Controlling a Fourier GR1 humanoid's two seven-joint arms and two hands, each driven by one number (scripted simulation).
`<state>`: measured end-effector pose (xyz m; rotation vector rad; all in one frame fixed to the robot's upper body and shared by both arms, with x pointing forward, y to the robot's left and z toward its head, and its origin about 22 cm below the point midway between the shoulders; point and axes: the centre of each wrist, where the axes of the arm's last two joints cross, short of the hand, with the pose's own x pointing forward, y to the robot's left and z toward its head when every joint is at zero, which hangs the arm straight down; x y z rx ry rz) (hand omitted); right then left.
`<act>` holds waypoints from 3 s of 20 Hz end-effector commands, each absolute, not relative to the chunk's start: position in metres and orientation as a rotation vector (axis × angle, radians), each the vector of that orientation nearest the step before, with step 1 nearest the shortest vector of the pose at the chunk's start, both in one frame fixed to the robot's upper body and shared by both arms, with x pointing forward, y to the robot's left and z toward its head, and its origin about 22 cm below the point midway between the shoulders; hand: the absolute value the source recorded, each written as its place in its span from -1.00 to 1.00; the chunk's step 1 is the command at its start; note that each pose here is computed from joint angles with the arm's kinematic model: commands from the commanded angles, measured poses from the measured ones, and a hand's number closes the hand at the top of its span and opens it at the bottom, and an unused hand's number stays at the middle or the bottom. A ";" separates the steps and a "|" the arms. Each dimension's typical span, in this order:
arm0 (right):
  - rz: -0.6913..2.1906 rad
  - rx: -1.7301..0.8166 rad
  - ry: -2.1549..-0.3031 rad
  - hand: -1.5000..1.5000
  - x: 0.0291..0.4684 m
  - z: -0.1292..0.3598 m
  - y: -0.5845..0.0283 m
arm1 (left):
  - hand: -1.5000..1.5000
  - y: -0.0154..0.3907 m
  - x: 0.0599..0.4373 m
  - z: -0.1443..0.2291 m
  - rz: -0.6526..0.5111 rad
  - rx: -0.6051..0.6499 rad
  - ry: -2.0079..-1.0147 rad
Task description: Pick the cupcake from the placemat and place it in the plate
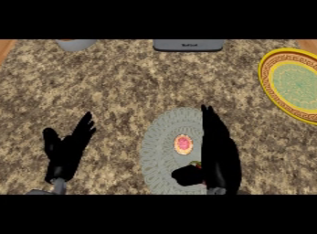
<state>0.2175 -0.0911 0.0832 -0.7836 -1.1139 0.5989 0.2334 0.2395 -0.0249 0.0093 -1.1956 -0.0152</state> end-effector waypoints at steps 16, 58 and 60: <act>0.608 -0.878 -0.935 -1.00 0.244 0.044 -0.064 | 0.00 0.236 0.245 -0.031 -0.010 -0.011 -1.184; -0.347 -1.701 -0.882 1.00 0.437 0.173 -0.222 | 0.00 0.217 0.254 -0.019 -0.089 -0.058 -1.244; -0.420 -1.690 -0.878 1.00 0.439 0.178 -0.224 | 0.00 0.220 0.254 -0.019 -0.114 -0.057 -1.243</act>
